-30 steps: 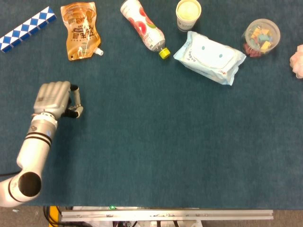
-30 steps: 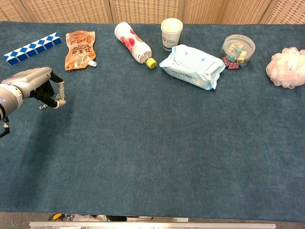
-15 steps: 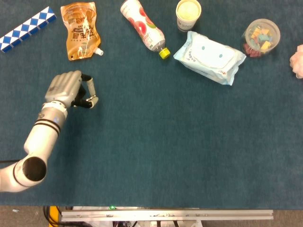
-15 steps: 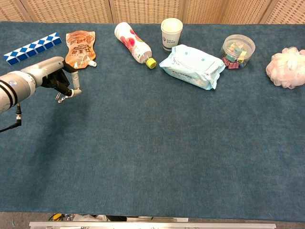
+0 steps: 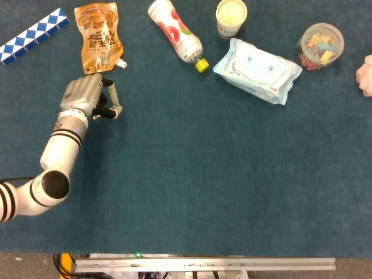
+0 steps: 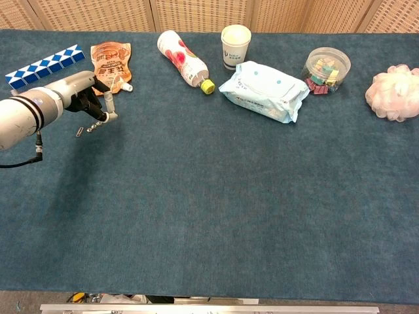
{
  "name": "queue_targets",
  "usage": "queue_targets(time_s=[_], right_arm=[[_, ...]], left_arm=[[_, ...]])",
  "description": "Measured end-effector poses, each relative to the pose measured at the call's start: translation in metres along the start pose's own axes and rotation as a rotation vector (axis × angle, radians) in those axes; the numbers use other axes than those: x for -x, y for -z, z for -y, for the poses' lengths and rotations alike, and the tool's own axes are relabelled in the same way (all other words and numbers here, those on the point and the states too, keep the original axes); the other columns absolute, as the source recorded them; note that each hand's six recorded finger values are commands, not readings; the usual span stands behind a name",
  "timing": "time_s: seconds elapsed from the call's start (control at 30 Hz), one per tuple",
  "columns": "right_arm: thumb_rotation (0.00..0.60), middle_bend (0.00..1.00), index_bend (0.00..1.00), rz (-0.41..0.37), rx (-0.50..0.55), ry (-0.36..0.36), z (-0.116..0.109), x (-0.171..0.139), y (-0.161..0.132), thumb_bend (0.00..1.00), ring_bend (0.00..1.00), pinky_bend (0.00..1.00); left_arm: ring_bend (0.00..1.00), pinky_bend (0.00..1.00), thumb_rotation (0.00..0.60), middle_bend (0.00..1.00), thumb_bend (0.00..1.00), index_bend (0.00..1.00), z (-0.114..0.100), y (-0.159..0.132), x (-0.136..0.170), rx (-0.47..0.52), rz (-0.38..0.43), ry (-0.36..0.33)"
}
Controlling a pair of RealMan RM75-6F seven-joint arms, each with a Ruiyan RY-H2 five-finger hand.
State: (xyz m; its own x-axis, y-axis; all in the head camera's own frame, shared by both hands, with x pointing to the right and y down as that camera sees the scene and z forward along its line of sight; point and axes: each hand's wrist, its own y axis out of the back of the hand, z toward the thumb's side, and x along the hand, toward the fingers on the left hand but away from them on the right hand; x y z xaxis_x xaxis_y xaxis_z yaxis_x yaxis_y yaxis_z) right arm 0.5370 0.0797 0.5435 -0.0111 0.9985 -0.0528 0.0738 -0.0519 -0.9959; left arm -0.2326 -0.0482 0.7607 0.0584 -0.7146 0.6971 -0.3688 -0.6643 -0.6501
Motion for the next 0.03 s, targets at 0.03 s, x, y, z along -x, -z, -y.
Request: queue_targets(time_s=[0.03], right_arm=[[0.600,0.53,0.49,0.001,-0.001,0.000,0.0000,-0.0001,0.0001,0.20,0.45,0.45]], left_arm=[[1.00,1.00,0.600,1.00,0.34,0.61,-0.0008,0.0010,-0.0012,0.001,-0.004,-0.001]])
